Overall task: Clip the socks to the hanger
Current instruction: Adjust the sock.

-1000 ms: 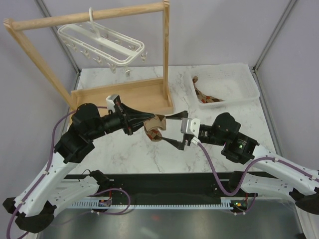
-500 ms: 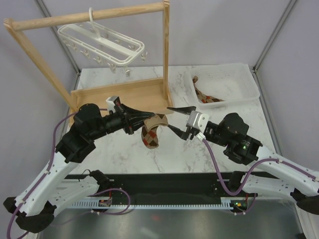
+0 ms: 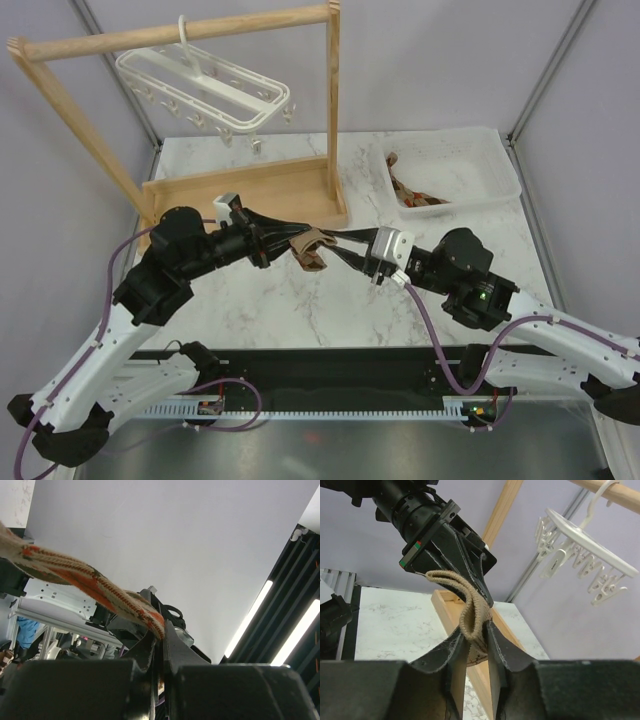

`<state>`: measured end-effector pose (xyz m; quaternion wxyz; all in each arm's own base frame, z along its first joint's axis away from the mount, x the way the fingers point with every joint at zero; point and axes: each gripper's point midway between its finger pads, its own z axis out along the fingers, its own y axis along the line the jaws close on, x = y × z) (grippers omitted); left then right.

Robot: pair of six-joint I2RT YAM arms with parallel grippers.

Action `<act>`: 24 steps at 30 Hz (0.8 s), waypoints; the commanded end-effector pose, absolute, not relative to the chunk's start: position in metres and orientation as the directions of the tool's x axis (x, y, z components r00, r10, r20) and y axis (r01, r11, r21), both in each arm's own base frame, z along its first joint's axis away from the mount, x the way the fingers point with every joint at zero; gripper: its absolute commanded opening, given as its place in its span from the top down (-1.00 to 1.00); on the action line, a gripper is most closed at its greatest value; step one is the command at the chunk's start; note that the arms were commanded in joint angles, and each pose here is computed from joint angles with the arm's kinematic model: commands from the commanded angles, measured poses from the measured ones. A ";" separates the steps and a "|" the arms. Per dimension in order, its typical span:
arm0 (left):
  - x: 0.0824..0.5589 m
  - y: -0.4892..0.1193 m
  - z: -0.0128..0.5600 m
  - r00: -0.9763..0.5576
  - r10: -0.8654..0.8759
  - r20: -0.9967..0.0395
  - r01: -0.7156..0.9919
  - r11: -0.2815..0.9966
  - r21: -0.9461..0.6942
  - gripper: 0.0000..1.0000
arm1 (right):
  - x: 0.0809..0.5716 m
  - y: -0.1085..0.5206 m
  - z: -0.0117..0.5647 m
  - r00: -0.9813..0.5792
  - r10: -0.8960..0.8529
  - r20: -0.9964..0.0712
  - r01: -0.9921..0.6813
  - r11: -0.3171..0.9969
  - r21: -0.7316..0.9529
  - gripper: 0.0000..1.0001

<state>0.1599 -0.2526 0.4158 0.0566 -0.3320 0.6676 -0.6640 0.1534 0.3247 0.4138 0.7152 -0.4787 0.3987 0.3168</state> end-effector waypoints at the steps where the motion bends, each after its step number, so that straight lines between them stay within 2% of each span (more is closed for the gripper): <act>1: 0.163 -0.251 0.421 -0.758 -0.519 0.396 -0.382 -0.138 -0.914 0.96 | 0.143 0.319 0.451 0.504 0.172 -0.846 -0.833 0.356 -0.423 0.60; 2: 0.163 -0.252 0.419 -0.758 -0.520 0.395 -0.385 -0.132 -0.913 0.96 | 0.141 0.317 0.453 0.492 0.182 -0.851 -0.840 0.357 -0.409 0.89; 3: 0.164 -0.253 0.415 -0.757 -0.521 0.395 -0.389 -0.127 -0.912 0.95 | 0.146 0.314 0.455 0.481 0.181 -0.858 -0.837 0.385 -0.388 1.00; 4: 0.164 -0.252 0.414 -0.761 -0.524 0.383 -0.379 -0.120 -0.918 0.89 | 0.147 0.311 0.456 0.466 0.182 -0.866 -0.841 0.397 -0.369 1.00; 6: 0.164 -0.252 0.408 -0.771 -0.532 0.351 -0.356 -0.097 -0.930 0.44 | 0.148 0.306 0.456 0.433 0.181 -0.883 -0.848 0.413 -0.331 1.00; 7: 0.162 -0.250 0.405 -0.786 -0.545 0.293 -0.305 -0.069 -0.950 0.22 | 0.153 0.303 0.451 0.407 0.163 -0.899 -0.848 0.433 -0.305 1.00; 8: 0.163 -0.249 0.403 -0.793 -0.556 0.250 -0.269 -0.049 -0.962 -0.20 | 0.151 0.302 0.451 0.379 0.170 -0.910 -0.859 0.429 -0.277 1.00; 9: 0.162 -0.247 0.395 -0.811 -0.566 0.148 -0.187 0.012 -0.982 -0.38 | 0.151 0.301 0.449 0.362 0.164 -0.918 -0.865 0.425 -0.266 1.00; 10: 0.160 -0.244 0.389 -0.814 -0.571 0.108 -0.157 0.037 -0.987 -0.55 | 0.151 0.301 0.443 0.331 0.150 -0.932 -0.874 0.420 -0.243 1.00; 11: 0.159 -0.242 0.381 -0.813 -0.576 0.085 -0.150 0.065 -0.987 -0.82 | 0.150 0.299 0.444 0.310 0.154 -0.938 -0.880 0.420 -0.222 1.00; 12: 0.159 -0.241 0.365 -0.812 -0.580 0.064 -0.149 0.100 -0.984 -0.92 | 0.148 0.299 0.442 0.265 0.161 -0.951 -0.893 0.413 -0.178 1.00; 13: 0.160 -0.237 0.353 -0.808 -0.588 -0.022 -0.092 0.164 -0.982 -0.99 | 0.149 0.298 0.434 0.226 0.141 -0.964 -0.898 0.414 -0.150 1.00; 14: 0.156 -0.231 0.349 -0.803 -0.592 -0.066 -0.055 0.184 -0.981 -0.99 | 0.149 0.298 0.437 0.203 0.142 -0.969 -0.901 0.414 -0.128 1.00; 15: 0.156 -0.228 0.332 -0.801 -0.580 -0.148 -0.001 0.249 -0.969 -0.99 | 0.147 0.299 0.432 0.145 0.135 -0.980 -0.912 0.403 -0.079 1.00; 17: 0.155 -0.217 0.332 -0.760 -0.583 -0.288 0.131 0.296 -0.946 -0.99 | 0.146 0.302 0.419 0.066 0.080 -0.995 -0.920 0.392 -0.030 1.00; 18: 0.156 -0.214 0.324 -0.731 -0.549 -0.406 0.229 0.363 -0.903 -0.98 | 0.146 0.303 0.416 0.038 0.070 -0.997 -0.920 0.391 -0.008 1.00; 21: 0.142 -0.216 0.345 -0.592 -0.438 -0.676 0.570 0.365 -0.736 -0.97 | 0.143 0.307 0.394 -0.106 -0.014 -0.994 -0.915 0.393 0.092 1.00; 24: 0.121 -0.225 0.361 -0.510 -0.320 -0.799 0.744 0.302 -0.596 -0.96 | 0.142 0.309 0.391 -0.204 -0.038 -0.978 -0.897 0.407 0.171 1.00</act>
